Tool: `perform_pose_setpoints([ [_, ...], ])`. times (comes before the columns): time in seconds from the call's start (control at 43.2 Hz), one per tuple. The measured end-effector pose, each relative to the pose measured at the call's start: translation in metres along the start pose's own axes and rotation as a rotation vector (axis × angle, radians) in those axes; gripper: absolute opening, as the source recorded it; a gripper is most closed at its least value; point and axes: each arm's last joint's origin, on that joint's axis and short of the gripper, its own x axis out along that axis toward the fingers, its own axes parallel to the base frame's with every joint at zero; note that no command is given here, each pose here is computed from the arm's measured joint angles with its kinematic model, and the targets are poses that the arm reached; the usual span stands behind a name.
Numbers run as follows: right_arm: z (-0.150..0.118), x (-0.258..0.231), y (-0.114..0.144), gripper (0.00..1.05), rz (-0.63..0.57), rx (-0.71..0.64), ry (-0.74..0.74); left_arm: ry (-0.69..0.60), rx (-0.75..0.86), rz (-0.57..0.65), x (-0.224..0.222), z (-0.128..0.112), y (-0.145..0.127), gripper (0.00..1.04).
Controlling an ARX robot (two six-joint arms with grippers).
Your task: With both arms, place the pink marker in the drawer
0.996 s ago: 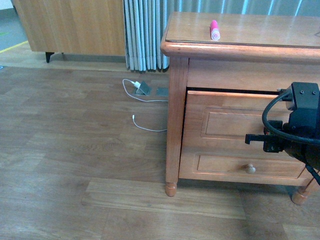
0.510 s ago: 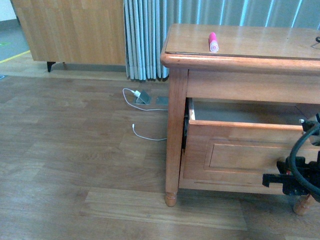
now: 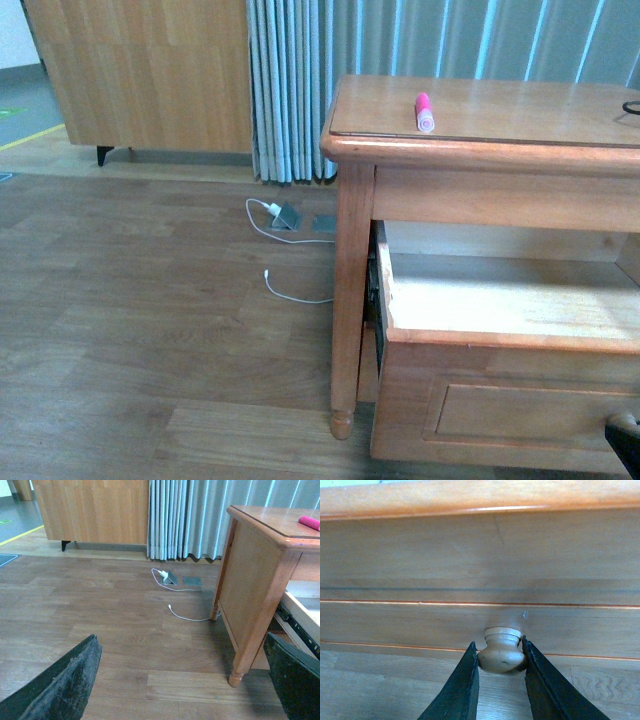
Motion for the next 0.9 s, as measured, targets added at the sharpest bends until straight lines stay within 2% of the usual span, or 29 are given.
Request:
perform_pose_setpoints([
  [0.51,-0.002,-0.021,-0.001,0.21,0.032,-0.005,0.064,0.000,0.000,0.000,0.000,0.000,0.000,0.99],
  [0.556,-0.002,-0.023,-0.002,0.26,0.042,-0.003,0.072,0.000,0.000,0.000,0.000,0.000,0.000,0.99],
  [0.695,0.007,-0.037,-0.008,0.55,0.046,0.009,0.059,0.000,0.000,0.000,0.000,0.000,0.000,0.99],
  [0.903,0.024,-0.060,-0.020,0.84,0.025,0.035,0.009,0.000,0.000,0.000,0.000,0.000,0.000,0.99],
])
